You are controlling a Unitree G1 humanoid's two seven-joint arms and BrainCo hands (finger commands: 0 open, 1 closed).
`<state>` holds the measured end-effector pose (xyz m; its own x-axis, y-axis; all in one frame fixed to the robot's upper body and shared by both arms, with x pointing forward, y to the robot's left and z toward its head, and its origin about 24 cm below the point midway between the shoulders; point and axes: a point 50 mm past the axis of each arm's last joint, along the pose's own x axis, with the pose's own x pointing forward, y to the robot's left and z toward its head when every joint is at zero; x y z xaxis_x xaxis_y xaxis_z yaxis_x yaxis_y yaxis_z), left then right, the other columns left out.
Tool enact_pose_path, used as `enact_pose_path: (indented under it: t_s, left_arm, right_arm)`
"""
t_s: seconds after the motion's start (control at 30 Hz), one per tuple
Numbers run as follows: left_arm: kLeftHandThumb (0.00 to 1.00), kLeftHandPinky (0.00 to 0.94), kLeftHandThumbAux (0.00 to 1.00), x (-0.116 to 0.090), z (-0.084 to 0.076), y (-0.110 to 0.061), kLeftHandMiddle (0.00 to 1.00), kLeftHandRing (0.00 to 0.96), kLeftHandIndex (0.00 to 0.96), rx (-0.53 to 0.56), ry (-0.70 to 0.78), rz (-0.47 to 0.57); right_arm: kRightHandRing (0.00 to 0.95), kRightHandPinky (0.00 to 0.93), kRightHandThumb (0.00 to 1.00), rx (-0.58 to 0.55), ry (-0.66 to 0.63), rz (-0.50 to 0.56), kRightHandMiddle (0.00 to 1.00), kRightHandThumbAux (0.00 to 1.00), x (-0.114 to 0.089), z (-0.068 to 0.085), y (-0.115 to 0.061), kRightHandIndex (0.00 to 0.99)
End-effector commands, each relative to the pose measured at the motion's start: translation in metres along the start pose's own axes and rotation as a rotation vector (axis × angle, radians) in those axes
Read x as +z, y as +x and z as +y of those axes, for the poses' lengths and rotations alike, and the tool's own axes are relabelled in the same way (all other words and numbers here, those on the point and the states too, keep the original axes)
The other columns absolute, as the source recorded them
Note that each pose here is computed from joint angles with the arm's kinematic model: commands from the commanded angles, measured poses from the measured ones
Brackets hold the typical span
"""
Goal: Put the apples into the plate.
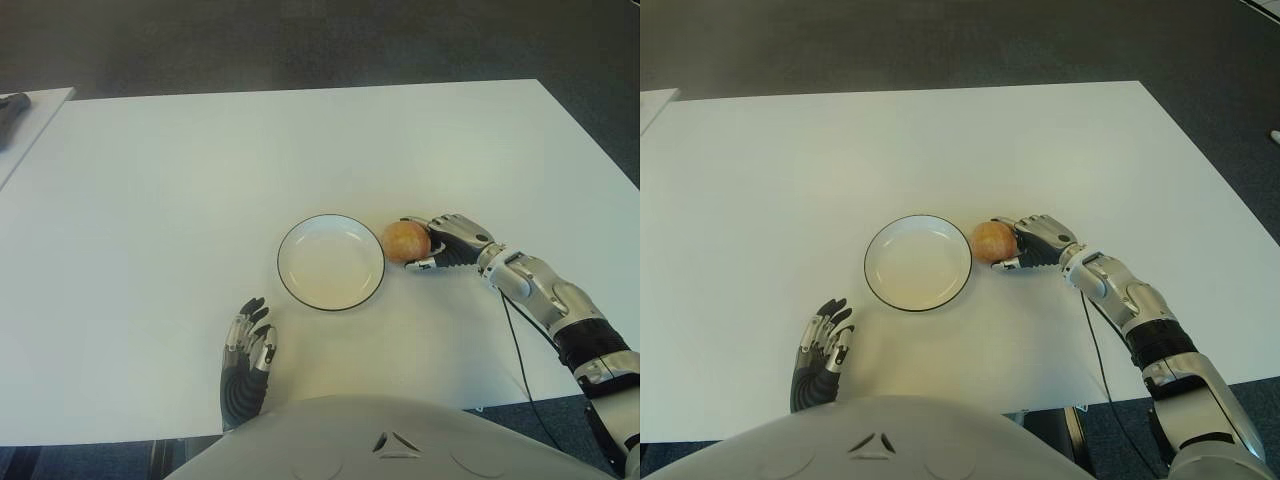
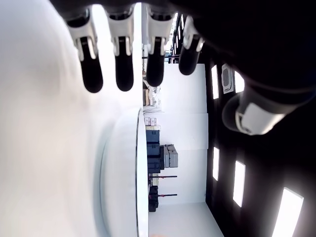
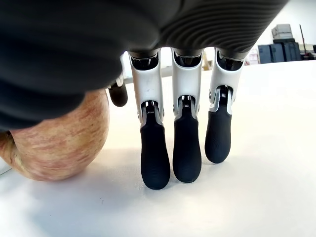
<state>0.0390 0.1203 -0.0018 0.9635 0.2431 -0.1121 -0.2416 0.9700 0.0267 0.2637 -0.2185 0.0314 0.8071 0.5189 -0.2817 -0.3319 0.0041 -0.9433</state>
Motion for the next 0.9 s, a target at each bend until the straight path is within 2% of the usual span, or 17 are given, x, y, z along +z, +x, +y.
enact_pose_path:
  t_s: [0.03,0.9]
  left_arm:
    - [0.163,0.253,0.472,-0.001,-0.003,-0.001,0.183,0.211,0.157,-0.001,-0.016,0.015]
    - [0.17,0.258,0.477,-0.001,-0.003,0.0,0.191,0.219,0.158,0.004,-0.02,0.021]
  right_arm:
    - [0.0,0.0,0.178,0.019,-0.018,-0.026,0.0,0.234,0.003,-0.003,0.002,0.0]
    - [0.0,0.0,0.179,0.007,-0.045,-0.024,0.0,0.198,0.003,-0.018,0.006,0.0]
